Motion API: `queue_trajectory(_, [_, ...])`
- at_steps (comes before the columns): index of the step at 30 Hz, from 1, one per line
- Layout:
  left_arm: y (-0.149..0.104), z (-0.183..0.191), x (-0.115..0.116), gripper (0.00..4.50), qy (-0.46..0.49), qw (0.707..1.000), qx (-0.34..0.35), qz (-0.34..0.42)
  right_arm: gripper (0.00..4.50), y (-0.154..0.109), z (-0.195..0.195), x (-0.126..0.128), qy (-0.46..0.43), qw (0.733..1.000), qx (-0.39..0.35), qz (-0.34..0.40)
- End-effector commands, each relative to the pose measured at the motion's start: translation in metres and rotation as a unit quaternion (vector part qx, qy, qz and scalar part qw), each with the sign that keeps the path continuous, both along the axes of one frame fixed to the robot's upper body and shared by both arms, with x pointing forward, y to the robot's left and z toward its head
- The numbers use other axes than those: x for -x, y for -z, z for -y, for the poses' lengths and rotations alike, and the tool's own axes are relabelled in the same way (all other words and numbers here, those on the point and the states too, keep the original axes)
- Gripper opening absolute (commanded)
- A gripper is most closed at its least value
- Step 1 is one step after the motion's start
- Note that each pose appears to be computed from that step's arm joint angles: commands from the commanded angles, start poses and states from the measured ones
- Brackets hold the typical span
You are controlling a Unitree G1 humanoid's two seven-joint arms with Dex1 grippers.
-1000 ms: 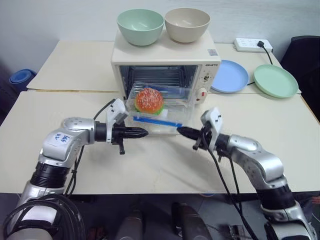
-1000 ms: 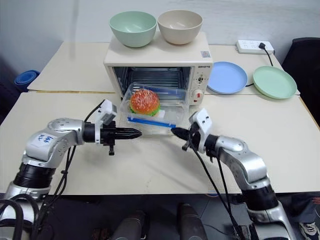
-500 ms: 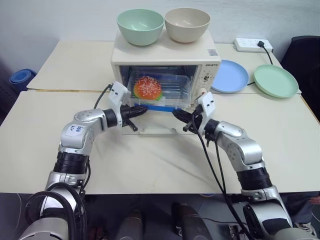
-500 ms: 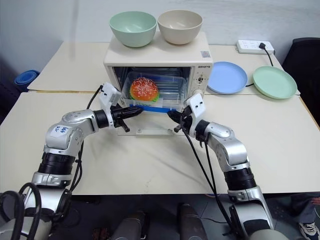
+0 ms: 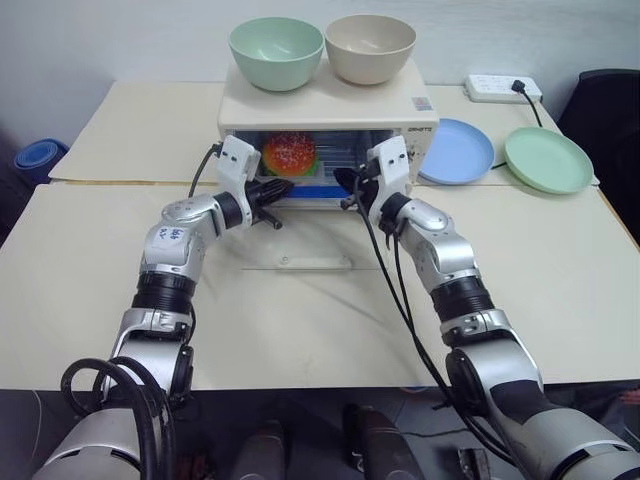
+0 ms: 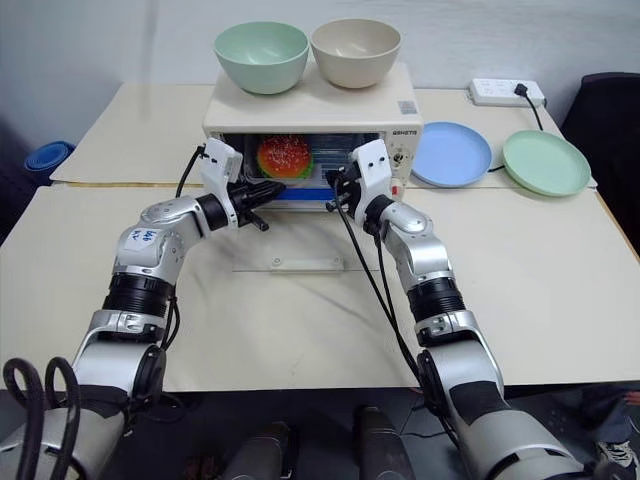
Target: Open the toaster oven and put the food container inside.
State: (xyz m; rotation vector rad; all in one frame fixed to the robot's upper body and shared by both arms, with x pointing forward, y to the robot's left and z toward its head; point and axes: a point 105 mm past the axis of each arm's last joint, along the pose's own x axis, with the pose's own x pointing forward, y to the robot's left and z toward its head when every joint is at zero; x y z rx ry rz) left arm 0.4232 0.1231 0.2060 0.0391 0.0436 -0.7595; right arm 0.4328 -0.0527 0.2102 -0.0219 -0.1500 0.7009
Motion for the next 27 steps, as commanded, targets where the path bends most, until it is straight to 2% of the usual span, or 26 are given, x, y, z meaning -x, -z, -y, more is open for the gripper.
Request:
queue_trajectory(1, [-0.035, -0.011, 0.021, 0.0, 0.031, 0.998, 0.004, 0.052, 0.01, -0.026, 0.007, 0.022, -0.038, 0.998, -0.022, 0.05])
queue_trajectory(5, [-0.051, -0.032, 0.059, 0.0, 0.069, 0.996, -0.007, 0.064, 0.01, -0.025, 0.02, 0.062, -0.092, 0.995, -0.019, 0.045])
queue_trajectory(8, [-0.061, -0.058, 0.085, 0.56, 0.066, 0.995, -0.028, 0.068, 0.0, -0.007, 0.035, 0.096, -0.123, 0.992, 0.015, 0.014])
queue_trajectory(13, [-0.072, -0.087, 0.135, 2.06, 0.11, 0.99, -0.077, 0.049, 0.0, 0.03, 0.059, 0.13, -0.112, 0.991, 0.057, -0.053])
queue_trajectory(15, [-0.072, -0.099, 0.147, 2.7, 0.112, 0.988, -0.101, 0.035, 0.0, 0.04, 0.066, 0.132, -0.092, 0.991, 0.054, -0.076])
queue_trajectory(21, [-0.071, -0.117, 0.148, 4.47, 0.075, 0.986, -0.142, 0.035, 0.0, 0.079, 0.063, 0.122, -0.052, 0.99, 0.054, -0.12])
queue_trajectory(27, [-0.079, -0.122, 0.147, 4.47, 0.054, 0.986, -0.148, 0.051, 0.0, 0.104, 0.056, 0.104, -0.028, 0.989, 0.064, -0.13])
